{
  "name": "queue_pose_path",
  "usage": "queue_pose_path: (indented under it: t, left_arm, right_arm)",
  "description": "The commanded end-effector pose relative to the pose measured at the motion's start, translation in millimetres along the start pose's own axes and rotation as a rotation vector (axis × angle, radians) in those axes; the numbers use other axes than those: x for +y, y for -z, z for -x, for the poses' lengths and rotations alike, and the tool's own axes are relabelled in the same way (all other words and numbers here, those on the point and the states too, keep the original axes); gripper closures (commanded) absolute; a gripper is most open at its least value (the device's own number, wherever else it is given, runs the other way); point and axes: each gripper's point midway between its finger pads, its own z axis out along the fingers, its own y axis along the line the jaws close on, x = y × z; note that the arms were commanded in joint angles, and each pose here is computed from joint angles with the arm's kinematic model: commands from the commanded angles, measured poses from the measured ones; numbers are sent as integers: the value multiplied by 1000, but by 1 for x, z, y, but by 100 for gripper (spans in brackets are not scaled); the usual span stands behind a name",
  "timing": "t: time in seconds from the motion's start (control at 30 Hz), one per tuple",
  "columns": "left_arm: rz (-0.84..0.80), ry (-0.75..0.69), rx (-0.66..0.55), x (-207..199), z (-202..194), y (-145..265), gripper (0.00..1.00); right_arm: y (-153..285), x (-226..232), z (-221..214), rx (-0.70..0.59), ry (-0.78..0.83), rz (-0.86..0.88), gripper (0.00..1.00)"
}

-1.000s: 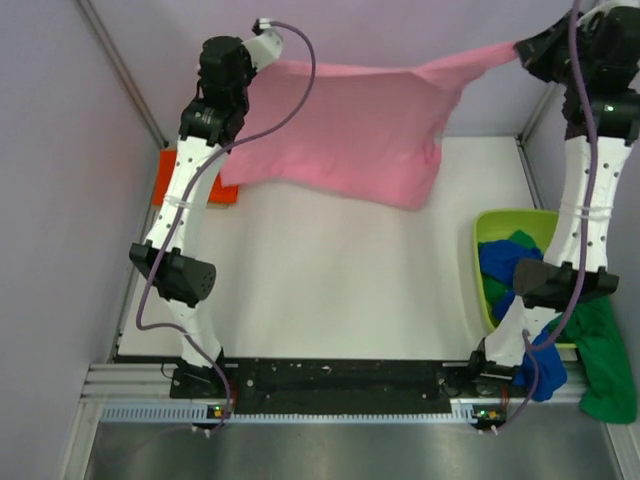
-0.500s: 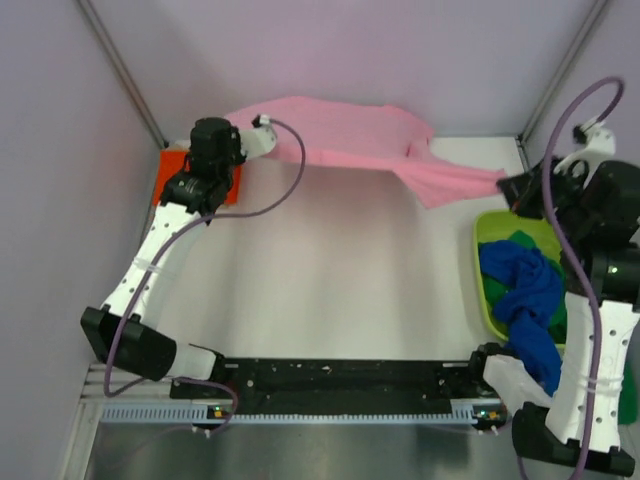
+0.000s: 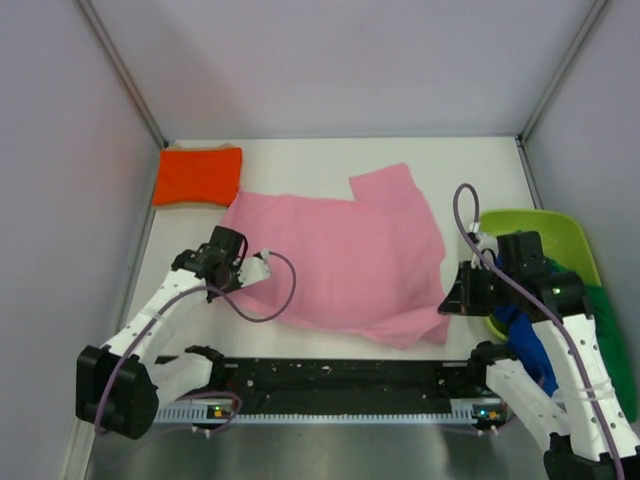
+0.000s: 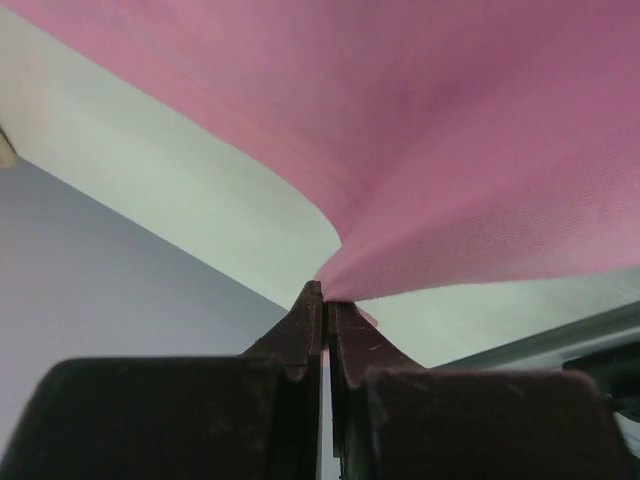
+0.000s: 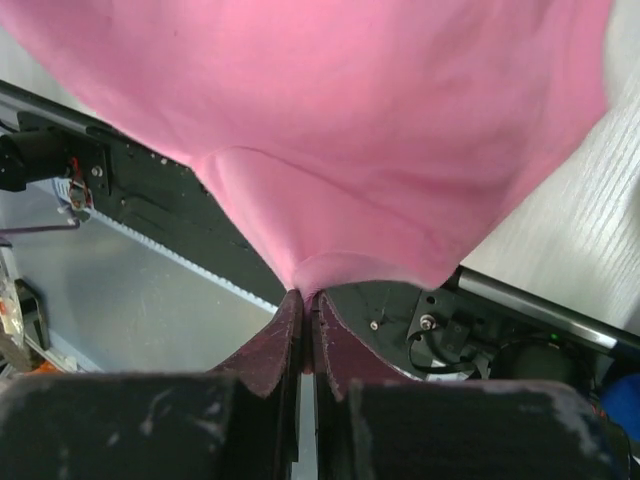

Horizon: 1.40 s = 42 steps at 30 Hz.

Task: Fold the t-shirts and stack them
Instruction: Flatten out the tshirt, then fold the flattened tshirt in 1/3 of the way

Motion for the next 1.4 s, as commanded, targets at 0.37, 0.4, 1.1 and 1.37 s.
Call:
queue_pose_path:
  t: [0.37,0.4,1.1,1.37]
  left_arm:
    - [-49,117,-32,-5,13,-6,100]
    - [-38,121,-33,0,17,-9,100]
    - [18,238,101,31,20,-54,88]
    - [159,398,37,99,37,-62,52]
  right_arm:
    - [-55,-28,63,-29,-65,-127,100]
    - [-59,-33,64,-33,-74,-147,100]
    - [-97,-97,89,-101,-152,-416,100]
    - [-111,-107,152,-195,-117,-488,99]
